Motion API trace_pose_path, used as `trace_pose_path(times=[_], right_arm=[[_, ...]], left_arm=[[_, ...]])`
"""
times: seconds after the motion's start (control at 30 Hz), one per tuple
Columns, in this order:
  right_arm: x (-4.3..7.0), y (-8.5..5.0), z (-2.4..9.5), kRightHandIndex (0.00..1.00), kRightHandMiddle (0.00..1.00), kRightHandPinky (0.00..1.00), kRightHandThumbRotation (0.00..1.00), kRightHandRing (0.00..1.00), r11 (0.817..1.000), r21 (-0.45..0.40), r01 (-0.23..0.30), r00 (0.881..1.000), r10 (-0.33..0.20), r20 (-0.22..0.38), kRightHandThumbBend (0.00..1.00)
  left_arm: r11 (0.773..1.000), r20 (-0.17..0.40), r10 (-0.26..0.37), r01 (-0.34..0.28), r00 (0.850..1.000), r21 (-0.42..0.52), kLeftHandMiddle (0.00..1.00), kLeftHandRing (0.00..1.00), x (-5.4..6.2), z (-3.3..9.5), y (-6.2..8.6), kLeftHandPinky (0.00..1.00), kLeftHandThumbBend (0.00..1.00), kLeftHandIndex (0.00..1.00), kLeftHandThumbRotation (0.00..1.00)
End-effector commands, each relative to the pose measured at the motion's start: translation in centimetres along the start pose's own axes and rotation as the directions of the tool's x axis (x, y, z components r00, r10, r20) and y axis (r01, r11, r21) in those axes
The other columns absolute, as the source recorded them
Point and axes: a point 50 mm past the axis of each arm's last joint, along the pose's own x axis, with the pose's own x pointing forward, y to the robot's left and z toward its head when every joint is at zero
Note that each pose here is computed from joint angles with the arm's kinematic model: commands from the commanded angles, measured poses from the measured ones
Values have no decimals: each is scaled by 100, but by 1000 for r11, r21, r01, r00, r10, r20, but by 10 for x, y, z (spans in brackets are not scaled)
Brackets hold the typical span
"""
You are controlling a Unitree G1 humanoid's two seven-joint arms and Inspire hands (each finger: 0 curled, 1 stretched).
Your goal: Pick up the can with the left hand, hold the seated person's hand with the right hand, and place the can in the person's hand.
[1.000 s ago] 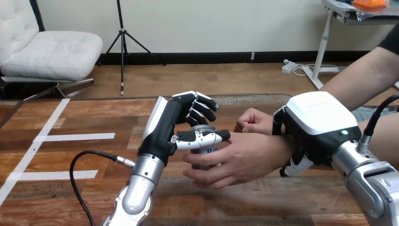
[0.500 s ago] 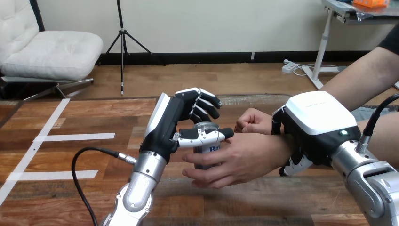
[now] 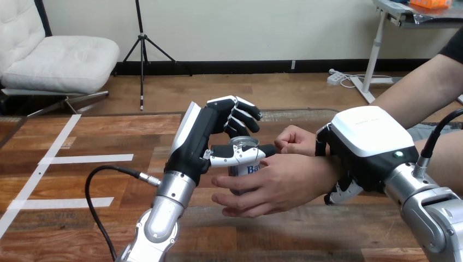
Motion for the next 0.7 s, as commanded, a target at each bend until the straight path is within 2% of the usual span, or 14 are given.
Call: trace_pose_path(times=[0.0, 0.67], right_arm=[[8, -16, -2, 49, 46, 30, 0, 38, 996, -5, 85, 996, -85, -9, 86], [10, -18, 1, 50, 47, 32, 0, 40, 997, -10, 83, 997, -83, 0, 87]], left_arm=[[1000, 130, 26, -25, 991, -9, 49, 41, 16, 24, 6, 36, 74, 53, 9], [1000, 163, 9, -7, 987, -12, 49, 42, 12, 30, 5, 37, 74, 53, 10]])
